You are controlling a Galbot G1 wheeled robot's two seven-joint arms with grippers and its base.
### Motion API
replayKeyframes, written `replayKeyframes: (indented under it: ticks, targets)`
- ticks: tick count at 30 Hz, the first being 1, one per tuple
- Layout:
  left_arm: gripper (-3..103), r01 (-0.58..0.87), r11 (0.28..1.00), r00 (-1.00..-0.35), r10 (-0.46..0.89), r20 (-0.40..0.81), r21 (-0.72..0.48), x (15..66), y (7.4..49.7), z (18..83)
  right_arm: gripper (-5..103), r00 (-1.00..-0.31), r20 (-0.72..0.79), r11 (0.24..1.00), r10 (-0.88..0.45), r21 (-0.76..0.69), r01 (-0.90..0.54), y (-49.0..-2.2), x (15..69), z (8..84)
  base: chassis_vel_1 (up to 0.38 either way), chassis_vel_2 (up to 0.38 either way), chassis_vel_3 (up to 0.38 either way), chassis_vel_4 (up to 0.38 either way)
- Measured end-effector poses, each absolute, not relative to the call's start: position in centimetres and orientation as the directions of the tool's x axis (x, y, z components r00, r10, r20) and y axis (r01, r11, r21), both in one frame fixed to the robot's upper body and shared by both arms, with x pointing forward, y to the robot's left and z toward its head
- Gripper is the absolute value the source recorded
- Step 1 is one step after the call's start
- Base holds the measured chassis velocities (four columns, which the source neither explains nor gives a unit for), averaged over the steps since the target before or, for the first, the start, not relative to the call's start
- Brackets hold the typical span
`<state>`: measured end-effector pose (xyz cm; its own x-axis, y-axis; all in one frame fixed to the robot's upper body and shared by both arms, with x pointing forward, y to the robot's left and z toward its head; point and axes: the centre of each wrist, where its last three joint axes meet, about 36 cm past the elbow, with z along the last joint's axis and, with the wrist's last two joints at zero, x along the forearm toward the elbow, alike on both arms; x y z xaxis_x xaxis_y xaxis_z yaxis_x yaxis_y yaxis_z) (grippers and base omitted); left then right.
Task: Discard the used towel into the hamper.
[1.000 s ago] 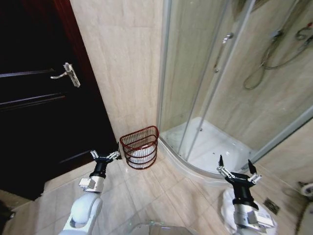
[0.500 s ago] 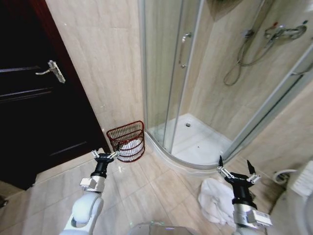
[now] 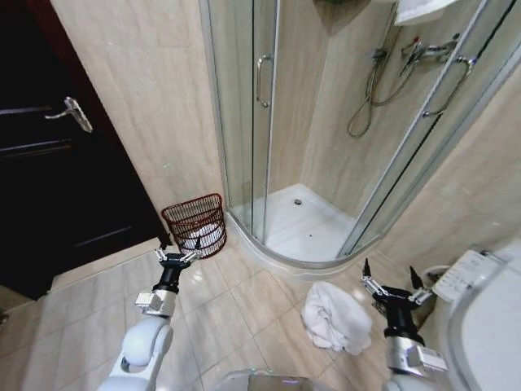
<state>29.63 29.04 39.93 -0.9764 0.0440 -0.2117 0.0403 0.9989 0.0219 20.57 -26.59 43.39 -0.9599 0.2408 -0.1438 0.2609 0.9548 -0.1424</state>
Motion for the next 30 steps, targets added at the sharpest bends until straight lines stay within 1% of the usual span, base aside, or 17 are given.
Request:
replayKeyframes:
  ticks: [11,21,30]
  targets:
    - [100,0.048,0.999,-0.973,0.053,-0.224,0.025,29.6,28.7,40.2,100,-0.96,-0.149,0.955,0.237,-0.144,0.258,-26.5,21.0,43.2,-0.02,0.005,-0.054,-0.014]
    - [100,0.026,1.0,-0.976,0.027,-0.216,0.007,29.3,28.1,40.6,100,-0.958,-0.149,0.956,0.245,-0.131,0.264,-26.8,20.7,43.1,-0.026,-0.011,-0.013,-0.017]
    - [100,0.021,1.0,-0.978,0.024,-0.207,0.016,29.0,28.0,40.7,100,-0.956,-0.158,0.956,0.247,-0.12,0.267,-27.0,20.7,43.4,0.0,0.0,0.0,0.0]
